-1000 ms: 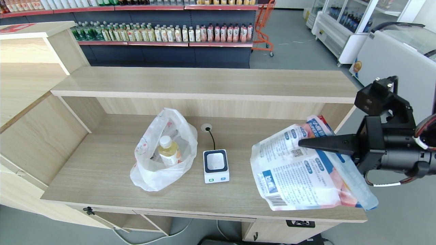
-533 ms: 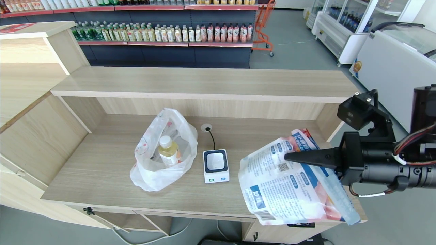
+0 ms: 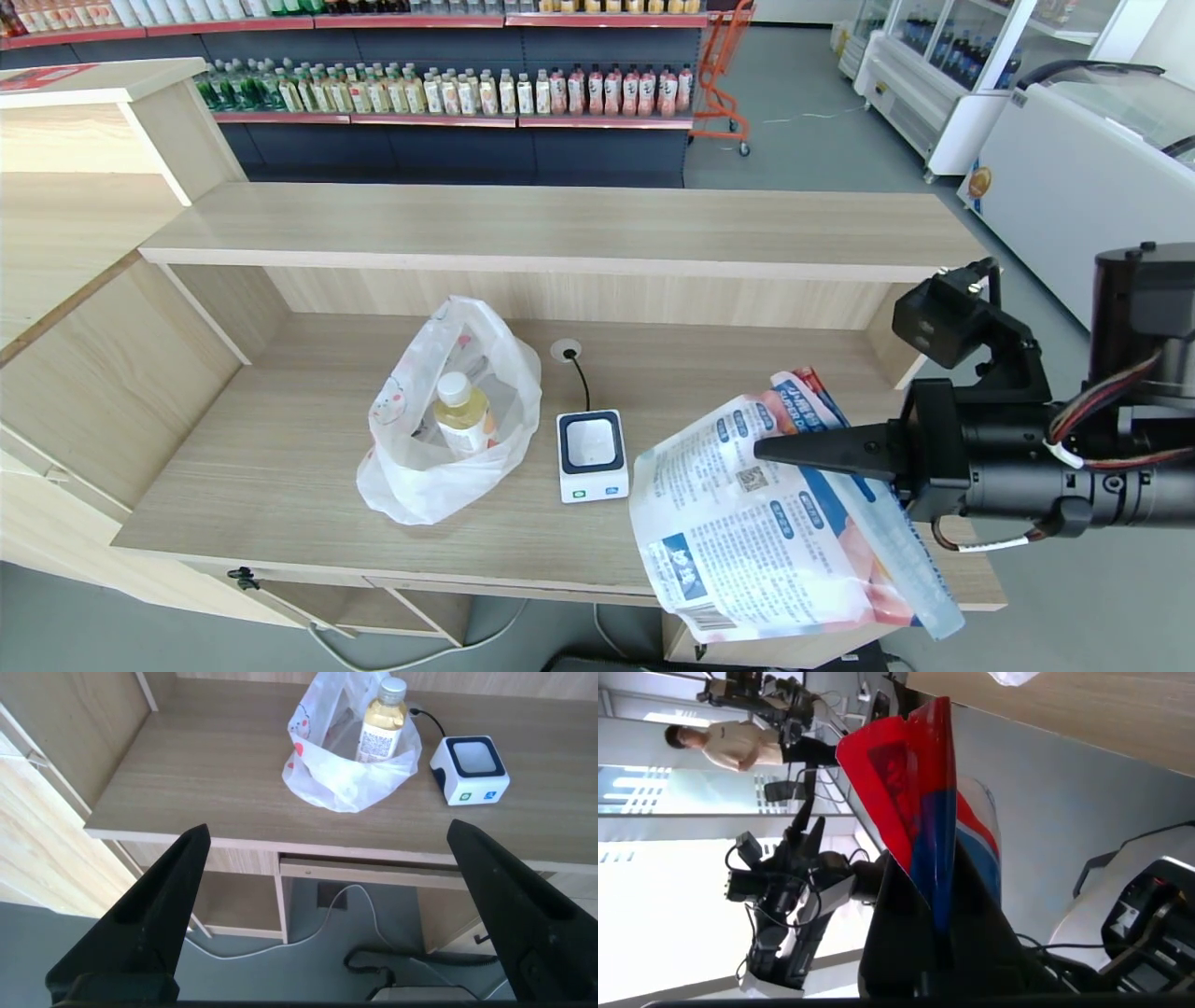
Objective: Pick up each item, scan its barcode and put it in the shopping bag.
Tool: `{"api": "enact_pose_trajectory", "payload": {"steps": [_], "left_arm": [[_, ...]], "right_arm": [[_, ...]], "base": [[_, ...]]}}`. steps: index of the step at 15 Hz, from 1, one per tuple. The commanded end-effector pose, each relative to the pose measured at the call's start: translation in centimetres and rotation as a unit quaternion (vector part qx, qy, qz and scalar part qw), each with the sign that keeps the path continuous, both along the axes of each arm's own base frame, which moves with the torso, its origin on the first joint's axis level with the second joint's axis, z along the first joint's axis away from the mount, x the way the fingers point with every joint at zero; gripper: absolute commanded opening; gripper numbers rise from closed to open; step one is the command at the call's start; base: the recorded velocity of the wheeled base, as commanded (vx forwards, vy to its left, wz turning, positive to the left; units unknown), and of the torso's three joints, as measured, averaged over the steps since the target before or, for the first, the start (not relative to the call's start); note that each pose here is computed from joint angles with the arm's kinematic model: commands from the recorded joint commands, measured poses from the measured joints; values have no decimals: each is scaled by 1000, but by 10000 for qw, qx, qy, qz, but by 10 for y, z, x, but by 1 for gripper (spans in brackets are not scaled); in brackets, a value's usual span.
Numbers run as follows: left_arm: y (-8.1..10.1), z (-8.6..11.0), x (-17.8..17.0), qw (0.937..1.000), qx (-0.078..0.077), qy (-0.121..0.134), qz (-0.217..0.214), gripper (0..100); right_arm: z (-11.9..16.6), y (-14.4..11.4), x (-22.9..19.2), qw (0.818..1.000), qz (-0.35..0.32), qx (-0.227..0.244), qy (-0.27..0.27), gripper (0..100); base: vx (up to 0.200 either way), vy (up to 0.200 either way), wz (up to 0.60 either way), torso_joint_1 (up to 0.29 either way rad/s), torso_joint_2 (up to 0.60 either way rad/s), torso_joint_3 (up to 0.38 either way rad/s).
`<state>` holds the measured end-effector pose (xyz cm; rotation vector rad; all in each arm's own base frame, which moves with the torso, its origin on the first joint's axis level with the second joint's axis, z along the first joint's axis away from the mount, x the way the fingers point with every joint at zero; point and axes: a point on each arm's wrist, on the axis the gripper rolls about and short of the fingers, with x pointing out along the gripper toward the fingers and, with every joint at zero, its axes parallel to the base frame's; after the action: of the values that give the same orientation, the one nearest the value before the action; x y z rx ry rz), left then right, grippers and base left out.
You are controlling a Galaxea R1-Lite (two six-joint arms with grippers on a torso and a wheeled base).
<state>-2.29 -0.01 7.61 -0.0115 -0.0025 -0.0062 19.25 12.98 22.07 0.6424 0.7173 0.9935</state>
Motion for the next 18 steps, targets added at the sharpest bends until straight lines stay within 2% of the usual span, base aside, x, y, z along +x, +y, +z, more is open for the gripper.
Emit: {"api": "enact_pose_trajectory", "payload": {"steps": [1, 7, 10, 11, 12, 13, 14, 15, 16, 18], "left_arm": [[0, 0, 0, 10000, -4, -3, 0, 100], [0, 0, 0, 10000, -4, -3, 0, 100], [0, 0, 0, 10000, -4, -3, 0, 100], [0, 0, 0, 10000, -4, -3, 0, 100], [0, 0, 0, 10000, -4, -3, 0, 100], [0, 0, 0, 10000, -4, -3, 0, 100], [0, 0, 0, 10000, -4, -3, 0, 100], [0, 0, 0, 10000, -4, -3, 0, 100], [0, 0, 0, 10000, -4, -3, 0, 100], [0, 0, 0, 10000, -4, -3, 0, 100]], "right_arm": [[-3, 3, 3, 10000, 33, -38, 49, 0], [-10, 16, 9, 9998, 171, -19, -90, 0], [-17, 19, 20, 9930, -157, -536, -1044, 0], [-21, 7, 31, 9584, -580, -1547, -2326, 0], [-23, -6, 35, 9340, -717, -2034, -2849, 0], [-20, -15, 36, 9153, -755, -2298, -3221, 0], [-20, -20, 36, 9067, -768, -2423, -3364, 0], [-23, -30, 37, 8833, -795, -2741, -3720, 0], [-26, -36, 39, 8704, -846, -2872, -3908, 0], [-35, -41, 37, 8589, -906, -2973, -4071, 0]], "base": [[0, 0, 0, 0, 0, 0], [0, 0, 0, 0, 0, 0], [0, 0, 0, 0, 0, 0], [0, 0, 0, 0, 0, 0], [0, 0, 0, 0, 0, 0], [0, 0, 0, 0, 0, 0], [0, 0, 0, 0, 0, 0], [0, 0, 0, 0, 0, 0], [0, 0, 0, 0, 0, 0], [0, 0, 0, 0, 0, 0]]}}
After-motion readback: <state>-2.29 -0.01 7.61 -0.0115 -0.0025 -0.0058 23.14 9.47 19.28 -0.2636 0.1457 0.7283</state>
